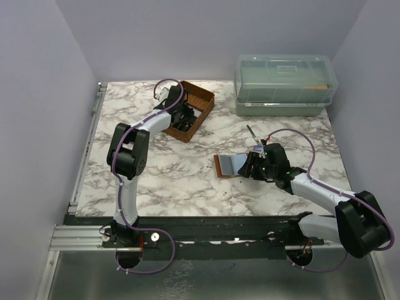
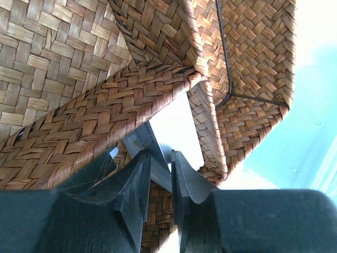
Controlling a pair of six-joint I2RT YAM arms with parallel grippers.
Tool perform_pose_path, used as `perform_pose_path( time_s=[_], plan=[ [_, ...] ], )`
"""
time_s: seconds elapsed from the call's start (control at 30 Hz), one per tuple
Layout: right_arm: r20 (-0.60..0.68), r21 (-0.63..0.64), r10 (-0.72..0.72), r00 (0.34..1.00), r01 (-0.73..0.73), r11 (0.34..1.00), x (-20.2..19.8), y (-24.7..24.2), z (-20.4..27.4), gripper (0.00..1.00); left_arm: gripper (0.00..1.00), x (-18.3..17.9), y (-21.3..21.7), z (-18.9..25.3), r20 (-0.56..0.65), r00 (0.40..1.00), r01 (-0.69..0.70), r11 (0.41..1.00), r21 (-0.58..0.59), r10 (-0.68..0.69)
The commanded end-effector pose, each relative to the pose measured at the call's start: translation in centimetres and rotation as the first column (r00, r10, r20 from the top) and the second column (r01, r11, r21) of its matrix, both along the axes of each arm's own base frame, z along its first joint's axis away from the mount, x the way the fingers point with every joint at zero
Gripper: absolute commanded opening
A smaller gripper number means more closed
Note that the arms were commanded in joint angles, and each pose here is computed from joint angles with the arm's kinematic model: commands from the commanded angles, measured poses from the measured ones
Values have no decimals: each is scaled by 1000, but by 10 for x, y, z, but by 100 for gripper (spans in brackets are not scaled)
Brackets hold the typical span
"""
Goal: Put the credit cards into the card holder
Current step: Pick up the credit card from the storage box.
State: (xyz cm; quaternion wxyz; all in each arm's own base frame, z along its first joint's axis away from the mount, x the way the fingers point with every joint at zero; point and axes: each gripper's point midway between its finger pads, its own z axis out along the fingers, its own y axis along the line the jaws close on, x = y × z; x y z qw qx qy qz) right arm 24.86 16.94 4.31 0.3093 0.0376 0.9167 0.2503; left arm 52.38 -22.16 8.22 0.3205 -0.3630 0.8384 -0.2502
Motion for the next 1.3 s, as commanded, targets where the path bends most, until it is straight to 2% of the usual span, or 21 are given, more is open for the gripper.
perform_pose_path(
  time_s=[0.0,0.33,0.73,0.9,1.07,1.27],
  plan=[
    [25,10,15,1000,-15,1000,6,3,5,61,27,14,-3,31,86,996,-15,1000,-10,15],
    [22,8,21,1000,-21,1000,6,4,4,61,20,12,1,40,103,994,-25,1000,-4,25],
    [23,11,20,1000,-20,1000,6,3,5,61,6,7,4,61,124,992,-33,999,-32,37],
    [24,14,22,999,-22,1000,6,4,5,61,0,-3,7,56,79,996,-33,998,-52,37],
    [24,14,23,999,-23,1000,6,4,5,61,0,-12,17,53,37,998,-44,997,-62,46],
    [22,14,26,999,-26,1000,5,4,5,61,0,-22,26,66,49,998,38,997,-67,-35]
  ],
)
